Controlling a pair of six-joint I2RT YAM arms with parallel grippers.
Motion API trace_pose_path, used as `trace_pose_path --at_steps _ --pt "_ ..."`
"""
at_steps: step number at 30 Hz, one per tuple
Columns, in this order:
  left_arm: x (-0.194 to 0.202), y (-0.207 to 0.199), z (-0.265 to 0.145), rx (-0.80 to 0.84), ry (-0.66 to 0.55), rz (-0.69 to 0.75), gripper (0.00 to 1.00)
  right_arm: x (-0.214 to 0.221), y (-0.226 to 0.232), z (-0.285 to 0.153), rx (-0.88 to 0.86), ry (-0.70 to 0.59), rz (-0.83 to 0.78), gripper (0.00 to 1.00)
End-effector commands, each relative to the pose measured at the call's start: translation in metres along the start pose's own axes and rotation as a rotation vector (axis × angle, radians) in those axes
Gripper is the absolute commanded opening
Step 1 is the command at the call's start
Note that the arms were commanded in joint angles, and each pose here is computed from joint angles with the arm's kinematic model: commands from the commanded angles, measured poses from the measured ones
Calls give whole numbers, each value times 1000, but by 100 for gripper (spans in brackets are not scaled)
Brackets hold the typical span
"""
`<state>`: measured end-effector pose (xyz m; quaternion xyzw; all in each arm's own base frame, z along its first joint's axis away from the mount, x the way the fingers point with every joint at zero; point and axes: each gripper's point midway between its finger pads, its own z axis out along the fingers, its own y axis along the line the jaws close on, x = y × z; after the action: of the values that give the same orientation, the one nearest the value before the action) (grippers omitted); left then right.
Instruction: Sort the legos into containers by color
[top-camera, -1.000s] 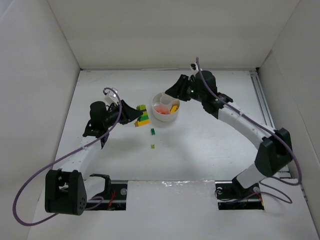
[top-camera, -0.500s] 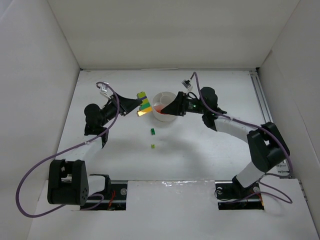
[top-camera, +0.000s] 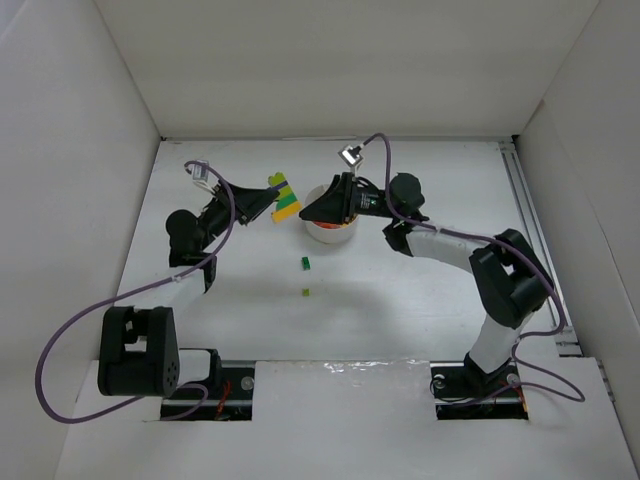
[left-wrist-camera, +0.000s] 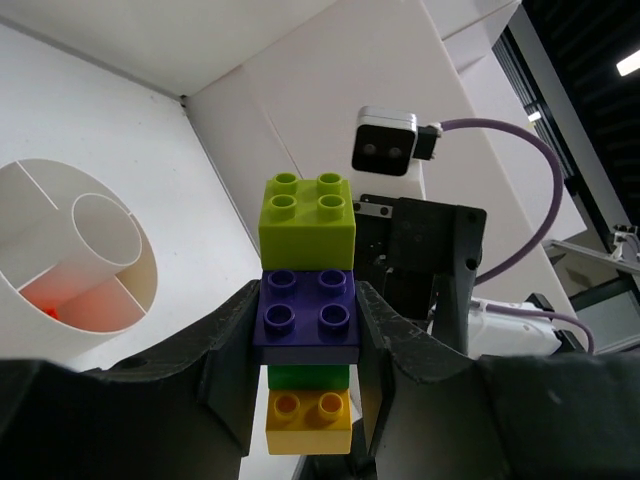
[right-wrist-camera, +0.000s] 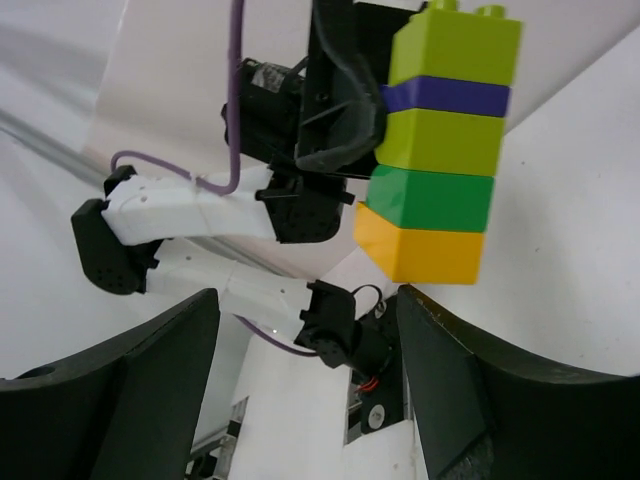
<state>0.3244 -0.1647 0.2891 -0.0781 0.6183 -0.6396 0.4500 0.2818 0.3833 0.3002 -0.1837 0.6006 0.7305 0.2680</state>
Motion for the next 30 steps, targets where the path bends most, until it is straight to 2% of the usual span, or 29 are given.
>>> trace_pose_path --at_steps 1,4,13,30 --pt "-10 -34 2 108 -9 62 6 1 29 3 -112 23 -137 77" --pt "-9 -36 2 117 -2 58 5 9 25 4 -90 57 -113 78" --pt "-1 -45 -1 135 32 83 4 -1 -6 -11 23 8 -75 77" --pt "19 -49 0 140 93 60 4 -10 -5 8 -23 18 -133 75"
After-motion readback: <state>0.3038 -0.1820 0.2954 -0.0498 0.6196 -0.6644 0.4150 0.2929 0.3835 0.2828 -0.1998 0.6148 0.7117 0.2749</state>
